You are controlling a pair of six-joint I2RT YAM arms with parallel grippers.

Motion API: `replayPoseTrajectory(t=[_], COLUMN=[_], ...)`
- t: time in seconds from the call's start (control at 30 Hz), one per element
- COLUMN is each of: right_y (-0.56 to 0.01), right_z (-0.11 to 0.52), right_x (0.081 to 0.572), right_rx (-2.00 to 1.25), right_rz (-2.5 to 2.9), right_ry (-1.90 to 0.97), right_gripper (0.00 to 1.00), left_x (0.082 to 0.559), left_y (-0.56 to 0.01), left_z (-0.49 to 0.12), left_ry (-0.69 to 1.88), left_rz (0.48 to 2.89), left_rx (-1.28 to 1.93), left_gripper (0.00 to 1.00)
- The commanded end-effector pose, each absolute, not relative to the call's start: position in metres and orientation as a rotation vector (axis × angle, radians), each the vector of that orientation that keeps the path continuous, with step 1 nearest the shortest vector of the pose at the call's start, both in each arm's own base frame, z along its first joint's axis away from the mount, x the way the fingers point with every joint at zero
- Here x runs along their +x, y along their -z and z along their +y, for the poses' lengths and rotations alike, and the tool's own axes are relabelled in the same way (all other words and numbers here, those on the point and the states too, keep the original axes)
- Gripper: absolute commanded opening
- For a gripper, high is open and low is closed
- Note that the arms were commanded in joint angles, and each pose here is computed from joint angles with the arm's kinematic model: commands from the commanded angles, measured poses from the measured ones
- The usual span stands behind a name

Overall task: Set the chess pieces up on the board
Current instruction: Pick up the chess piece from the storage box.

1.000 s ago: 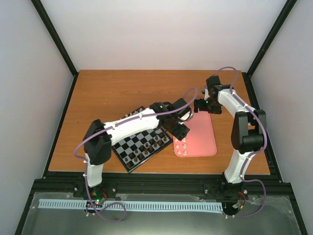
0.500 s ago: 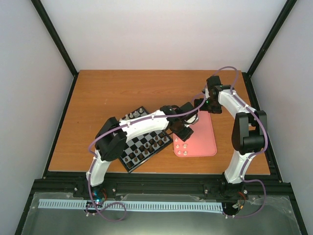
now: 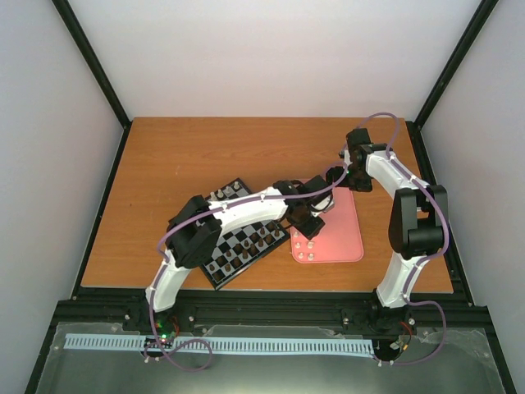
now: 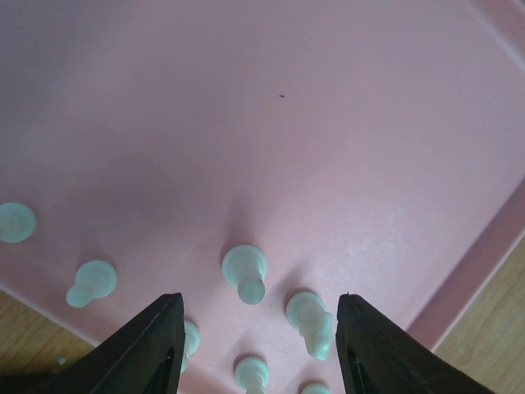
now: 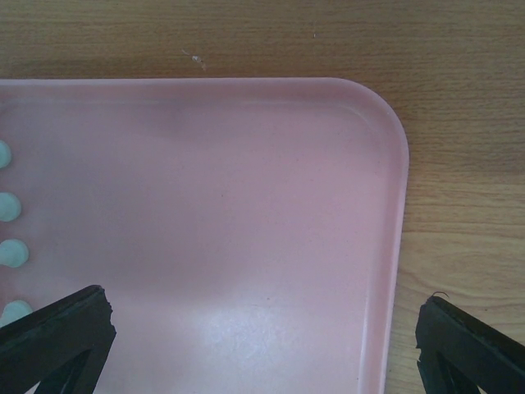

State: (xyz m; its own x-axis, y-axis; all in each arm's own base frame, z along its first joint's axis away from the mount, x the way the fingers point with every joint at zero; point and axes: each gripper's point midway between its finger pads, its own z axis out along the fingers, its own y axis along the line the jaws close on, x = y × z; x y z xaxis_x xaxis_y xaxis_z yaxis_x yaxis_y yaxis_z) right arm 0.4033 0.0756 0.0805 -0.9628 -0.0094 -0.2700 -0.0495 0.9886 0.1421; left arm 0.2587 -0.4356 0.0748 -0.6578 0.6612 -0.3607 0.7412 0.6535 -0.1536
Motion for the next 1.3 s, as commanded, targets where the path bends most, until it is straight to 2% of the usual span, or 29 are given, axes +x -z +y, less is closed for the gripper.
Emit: replayPoseTrajectory(t=[0.0, 0.27, 0.4, 0.47, 0.7, 0.87, 1.27], right_y=[-0.088, -0.086, -0.087, -0.086, -0.085, -0.083, -0.08], right_z=[0.075, 0.077, 0.076, 0.076, 0.078, 0.077, 0.078], right_x=[0.404, 0.405, 0.405, 0.405, 0.406, 0.406, 0.408], right_rx=[-0.056, -0.058, -0.058, -0.058, -0.064, -0.063, -0.065], right_rz=[2.834, 2.836, 2.833, 2.836, 2.839, 2.843, 2.853], right_ry=[-0.199, -0.208, -0.202, -0.204, -0.211, -0.209, -0.214], right_gripper=[1.0, 1.0, 1.0, 1.0, 1.0, 1.0, 1.0], left_x=[0.257, 0.258, 0.258, 0.258, 0.258, 0.259, 0.266], left_y=[-0.068, -0.057, -0.048, -0.044, -0.036, -0.035, -0.044], left_z=[-0.447, -0.444, -0.443, -0.443, -0.443, -0.444, -0.446], left_ry=[0.447, 0.412, 0.4, 0.395, 0.385, 0.381, 0.366], left_rz=[2.58, 2.593, 2.607, 2.614, 2.619, 2.617, 2.589], left_rx=[1.155, 1.153, 1.158, 1.159, 1.17, 1.174, 1.185], left_gripper=[0.53, 0.51, 0.37, 0.34, 0.34, 0.3, 0.04])
